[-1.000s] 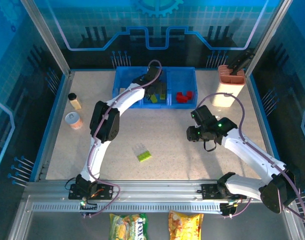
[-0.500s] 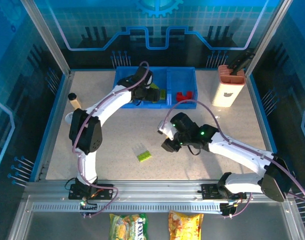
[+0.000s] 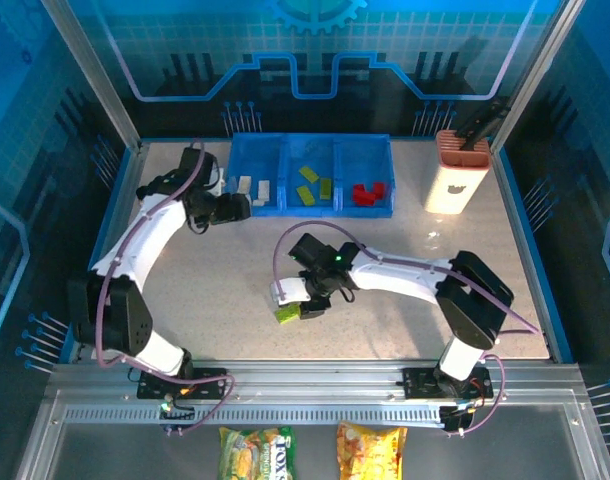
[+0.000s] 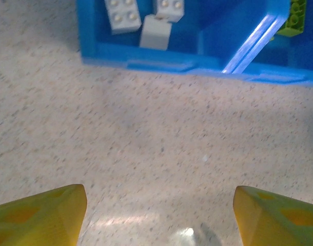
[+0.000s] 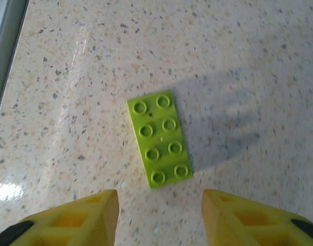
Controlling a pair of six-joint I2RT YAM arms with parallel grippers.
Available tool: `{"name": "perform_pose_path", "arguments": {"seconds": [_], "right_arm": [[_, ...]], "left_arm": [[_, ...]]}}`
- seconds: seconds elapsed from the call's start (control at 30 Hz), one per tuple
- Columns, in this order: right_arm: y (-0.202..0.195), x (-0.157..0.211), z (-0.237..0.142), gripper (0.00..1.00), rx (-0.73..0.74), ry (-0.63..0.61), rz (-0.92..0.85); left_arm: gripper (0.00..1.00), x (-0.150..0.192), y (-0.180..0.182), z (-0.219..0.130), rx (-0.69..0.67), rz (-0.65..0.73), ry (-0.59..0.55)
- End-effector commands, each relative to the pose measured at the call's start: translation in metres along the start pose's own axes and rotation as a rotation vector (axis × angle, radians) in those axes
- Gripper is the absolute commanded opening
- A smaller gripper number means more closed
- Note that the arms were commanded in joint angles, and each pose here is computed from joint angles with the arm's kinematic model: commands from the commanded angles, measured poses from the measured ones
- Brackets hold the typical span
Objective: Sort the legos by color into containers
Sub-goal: Pick up the lego from the bottom-center of the table.
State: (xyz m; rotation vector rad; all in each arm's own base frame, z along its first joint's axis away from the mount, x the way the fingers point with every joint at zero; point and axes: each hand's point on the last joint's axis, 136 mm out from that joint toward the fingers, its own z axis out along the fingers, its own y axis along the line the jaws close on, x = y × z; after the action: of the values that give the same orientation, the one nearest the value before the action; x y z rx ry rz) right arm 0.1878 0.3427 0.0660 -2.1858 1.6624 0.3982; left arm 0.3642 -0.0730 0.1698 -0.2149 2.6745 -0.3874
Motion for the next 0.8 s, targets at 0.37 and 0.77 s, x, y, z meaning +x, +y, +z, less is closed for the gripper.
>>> {"name": "perform_pose_path", "arguments": {"seconds": [0.37,0.77], "right_arm": [[0.010,-0.015,0.049,0.52,-0.082,0.106,-0.193],[0.014,-0.002,0.059,0.48,-0.109,0.161,-0.211]], "left_arm": [[0.76,0.017,0.029,-0.018,0.012,0.036,-0.107],[0.76,0.019,0.031,-0.015,0.006,0.033,-0.100]]}}
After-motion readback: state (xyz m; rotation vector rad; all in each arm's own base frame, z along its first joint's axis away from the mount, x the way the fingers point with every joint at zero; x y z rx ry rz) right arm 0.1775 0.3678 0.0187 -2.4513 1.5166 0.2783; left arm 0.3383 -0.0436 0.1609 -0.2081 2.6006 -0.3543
